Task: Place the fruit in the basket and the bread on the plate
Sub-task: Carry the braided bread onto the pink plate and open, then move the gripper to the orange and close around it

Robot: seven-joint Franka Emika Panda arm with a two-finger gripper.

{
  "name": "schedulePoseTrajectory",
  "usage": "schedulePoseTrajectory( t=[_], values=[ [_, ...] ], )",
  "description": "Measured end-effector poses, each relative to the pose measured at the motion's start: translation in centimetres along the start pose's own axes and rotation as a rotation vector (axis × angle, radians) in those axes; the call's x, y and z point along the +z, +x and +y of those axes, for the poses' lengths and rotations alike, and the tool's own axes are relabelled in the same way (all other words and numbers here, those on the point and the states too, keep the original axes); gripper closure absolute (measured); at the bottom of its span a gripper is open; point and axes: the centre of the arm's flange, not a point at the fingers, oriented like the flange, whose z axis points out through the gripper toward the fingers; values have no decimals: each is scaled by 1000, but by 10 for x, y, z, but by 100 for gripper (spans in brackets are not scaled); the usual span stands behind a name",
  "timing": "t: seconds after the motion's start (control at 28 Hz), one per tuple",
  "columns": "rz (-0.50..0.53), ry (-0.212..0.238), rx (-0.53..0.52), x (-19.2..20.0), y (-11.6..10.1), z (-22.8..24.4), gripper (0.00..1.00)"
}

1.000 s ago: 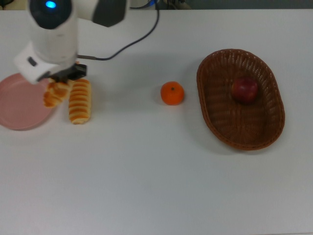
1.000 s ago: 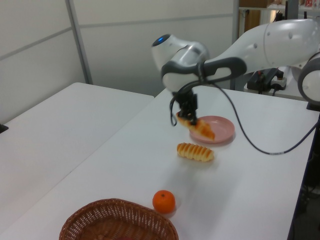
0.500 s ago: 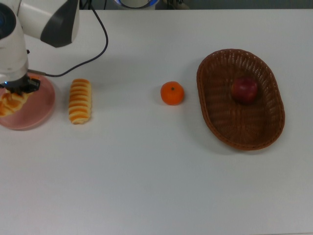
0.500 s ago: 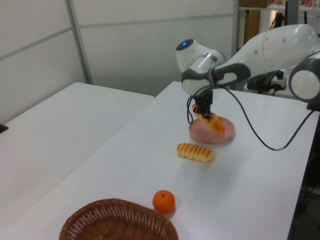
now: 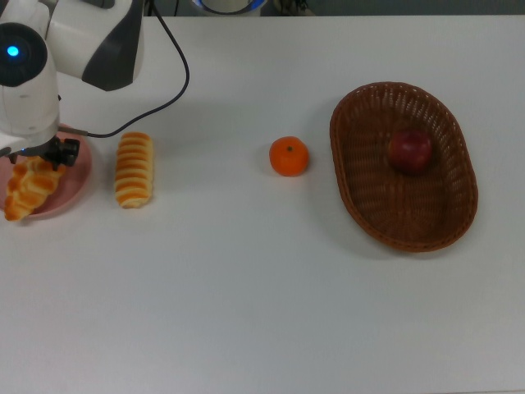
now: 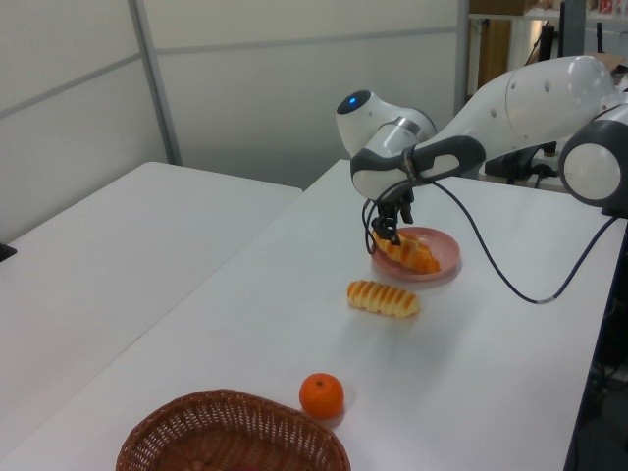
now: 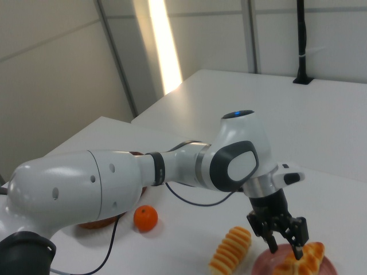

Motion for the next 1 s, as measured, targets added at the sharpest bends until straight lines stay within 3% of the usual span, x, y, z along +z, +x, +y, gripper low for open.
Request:
schedulePoseTrajectory(
  t=[0.21, 0.29, 0.61, 1.0],
  values=[
    [67, 78, 16, -47, 1, -20, 5],
    [62, 91, -10, -63, 1, -41, 0],
    [-60, 92, -237, -129, -17, -204, 0],
    [-122, 50, -425, -137, -46, -335, 0]
  ],
)
